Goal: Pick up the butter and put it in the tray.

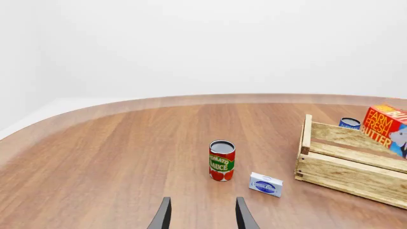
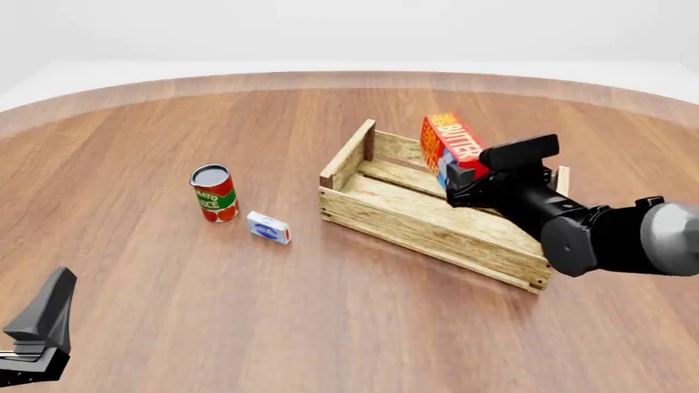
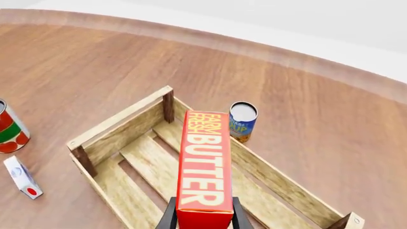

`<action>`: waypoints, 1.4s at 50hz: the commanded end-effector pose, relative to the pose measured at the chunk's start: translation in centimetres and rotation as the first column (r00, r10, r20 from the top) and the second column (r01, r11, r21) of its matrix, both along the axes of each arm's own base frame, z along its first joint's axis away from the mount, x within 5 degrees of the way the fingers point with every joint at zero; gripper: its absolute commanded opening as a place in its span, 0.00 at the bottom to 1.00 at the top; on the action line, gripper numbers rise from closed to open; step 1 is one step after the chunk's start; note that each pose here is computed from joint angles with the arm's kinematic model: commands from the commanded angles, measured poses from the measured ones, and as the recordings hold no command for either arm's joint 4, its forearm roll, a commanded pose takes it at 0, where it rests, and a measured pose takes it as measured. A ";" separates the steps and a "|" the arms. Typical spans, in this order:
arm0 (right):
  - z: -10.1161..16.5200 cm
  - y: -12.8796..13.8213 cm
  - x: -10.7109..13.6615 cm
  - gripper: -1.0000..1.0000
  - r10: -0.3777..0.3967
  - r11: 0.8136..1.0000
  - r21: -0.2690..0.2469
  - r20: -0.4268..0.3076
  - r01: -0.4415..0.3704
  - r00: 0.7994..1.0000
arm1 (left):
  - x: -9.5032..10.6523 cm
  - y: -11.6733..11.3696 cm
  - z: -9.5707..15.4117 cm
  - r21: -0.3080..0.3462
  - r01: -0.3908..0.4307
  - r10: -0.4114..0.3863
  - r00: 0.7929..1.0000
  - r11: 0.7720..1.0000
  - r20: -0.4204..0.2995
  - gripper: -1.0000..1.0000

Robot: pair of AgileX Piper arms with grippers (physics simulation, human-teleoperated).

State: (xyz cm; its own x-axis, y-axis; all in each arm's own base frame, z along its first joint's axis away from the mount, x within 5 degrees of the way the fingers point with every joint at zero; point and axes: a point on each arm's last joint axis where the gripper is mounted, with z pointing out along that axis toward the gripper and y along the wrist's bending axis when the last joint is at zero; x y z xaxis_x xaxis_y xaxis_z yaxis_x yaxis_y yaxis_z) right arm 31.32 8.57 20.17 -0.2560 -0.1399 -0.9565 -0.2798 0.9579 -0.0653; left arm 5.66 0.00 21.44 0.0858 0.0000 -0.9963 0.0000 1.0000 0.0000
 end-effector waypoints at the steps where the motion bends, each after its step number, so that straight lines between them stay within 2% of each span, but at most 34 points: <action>1: 0.1 0.3 0.7 0.00 -0.001 1.000 0.023 0.015 0.000 1.000 | 0.0 0.0 0.0 0.000 0.000 0.000 1.000 1.000 0.000 1.00; 42: -2.2 0.6 1.6 0.00 -0.003 1.000 0.025 -0.025 0.004 1.000 | 0.0 0.0 0.0 0.000 0.000 0.000 1.000 1.000 0.000 1.00; 70: -3.4 0.1 1.9 0.00 -0.014 1.000 0.008 -0.038 0.015 0.999 | 0.0 0.0 0.0 0.000 0.000 0.000 1.000 1.000 0.000 1.00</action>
